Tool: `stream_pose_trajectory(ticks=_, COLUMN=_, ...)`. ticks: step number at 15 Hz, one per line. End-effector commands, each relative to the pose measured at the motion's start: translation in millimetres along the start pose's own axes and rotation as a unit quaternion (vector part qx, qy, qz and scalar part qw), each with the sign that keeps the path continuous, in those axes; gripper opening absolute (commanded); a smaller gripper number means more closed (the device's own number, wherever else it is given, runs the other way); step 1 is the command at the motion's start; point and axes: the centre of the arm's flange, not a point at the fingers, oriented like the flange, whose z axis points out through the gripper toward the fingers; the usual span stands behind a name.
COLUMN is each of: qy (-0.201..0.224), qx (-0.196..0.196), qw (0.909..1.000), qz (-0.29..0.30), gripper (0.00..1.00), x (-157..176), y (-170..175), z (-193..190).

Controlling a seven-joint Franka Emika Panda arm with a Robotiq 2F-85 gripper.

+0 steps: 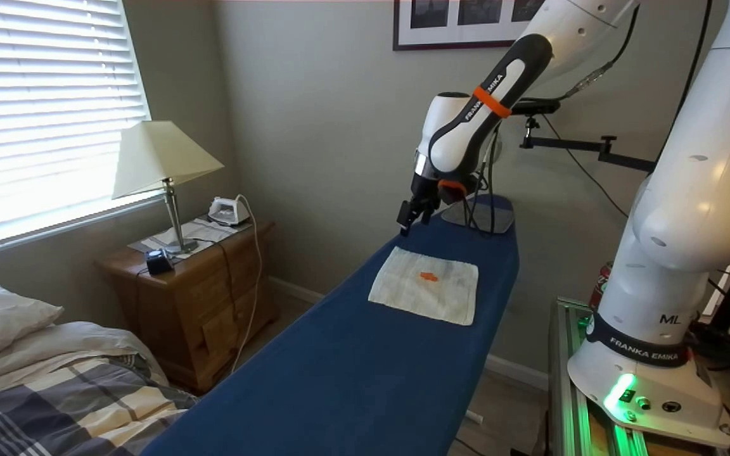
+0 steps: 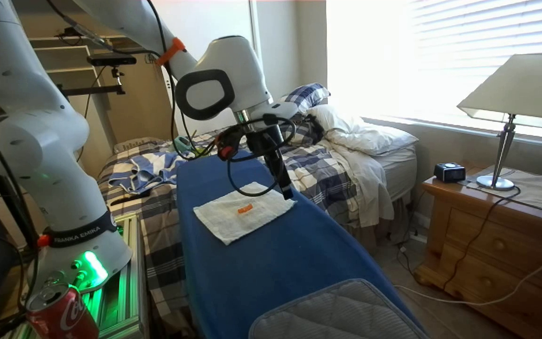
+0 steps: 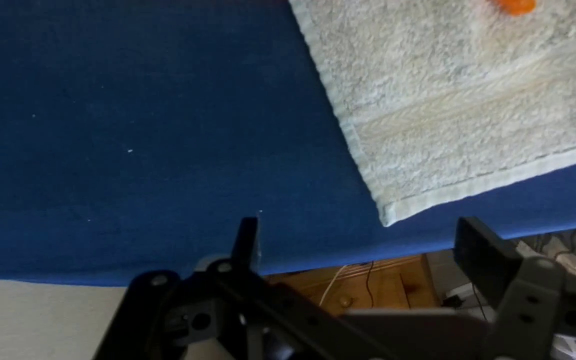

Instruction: Place the orange object on the cloth then fold the cloth corner to corner twice

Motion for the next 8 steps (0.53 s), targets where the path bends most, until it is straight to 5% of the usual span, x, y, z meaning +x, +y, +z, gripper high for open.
stream_pose_trajectory(ticks=1, qy=-0.007, qx=0.016, qw=0.9997, qz=0.018, gripper=1.00, x=15.2, y=-1.0, z=6.8)
stream_pose_trajectory(ticks=8, qy=-0.023, qx=0.021, qw=0.9993, qz=0.020, gripper=1.00, x=30.8, y=-7.1, z=24.0)
